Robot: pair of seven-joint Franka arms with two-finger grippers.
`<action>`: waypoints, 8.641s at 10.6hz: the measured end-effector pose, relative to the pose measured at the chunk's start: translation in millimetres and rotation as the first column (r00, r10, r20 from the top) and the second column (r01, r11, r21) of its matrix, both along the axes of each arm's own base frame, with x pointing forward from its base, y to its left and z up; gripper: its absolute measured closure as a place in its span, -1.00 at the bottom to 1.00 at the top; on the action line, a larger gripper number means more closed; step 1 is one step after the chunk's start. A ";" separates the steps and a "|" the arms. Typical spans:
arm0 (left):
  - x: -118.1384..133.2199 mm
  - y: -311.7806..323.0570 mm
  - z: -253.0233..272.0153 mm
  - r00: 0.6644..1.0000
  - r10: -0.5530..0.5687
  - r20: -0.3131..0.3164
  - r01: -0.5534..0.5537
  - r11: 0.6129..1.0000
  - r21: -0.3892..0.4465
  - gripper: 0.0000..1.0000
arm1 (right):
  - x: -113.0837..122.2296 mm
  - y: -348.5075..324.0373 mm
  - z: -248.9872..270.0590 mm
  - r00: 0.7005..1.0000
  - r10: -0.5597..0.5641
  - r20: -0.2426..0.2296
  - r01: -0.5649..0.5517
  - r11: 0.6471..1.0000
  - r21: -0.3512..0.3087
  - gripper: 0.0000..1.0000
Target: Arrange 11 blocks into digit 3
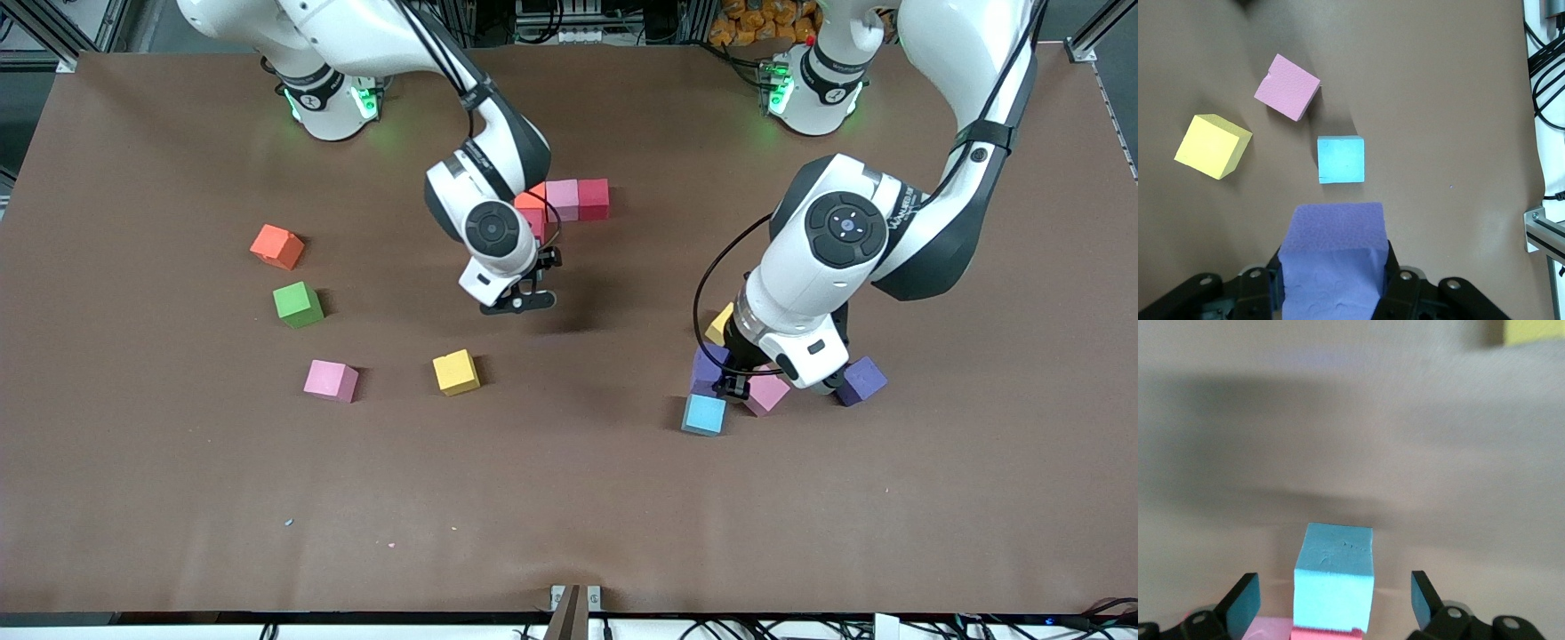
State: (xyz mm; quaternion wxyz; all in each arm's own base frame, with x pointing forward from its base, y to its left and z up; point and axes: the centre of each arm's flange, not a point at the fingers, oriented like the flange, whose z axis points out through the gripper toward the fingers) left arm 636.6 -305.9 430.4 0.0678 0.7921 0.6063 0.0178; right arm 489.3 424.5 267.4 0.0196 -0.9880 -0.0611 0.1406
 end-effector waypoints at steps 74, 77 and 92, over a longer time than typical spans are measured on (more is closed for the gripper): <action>-260.9 -226.2 -217.1 0.974 0.201 -0.109 -0.205 0.978 -0.027 -1.00 | 116.2 -77.1 -34.2 0.995 0.090 0.041 -0.090 0.996 0.012 -0.18; -250.8 -221.1 -186.1 0.978 0.197 -0.070 -0.197 0.980 0.004 -1.00 | 112.7 -71.0 -34.2 0.997 0.074 0.038 -0.075 0.997 0.011 -0.18; -82.0 15.1 -154.1 0.952 -0.224 -0.208 0.258 0.954 0.152 -1.00 | 9.5 8.9 -76.2 0.995 -0.025 0.096 0.027 1.000 -0.017 -0.18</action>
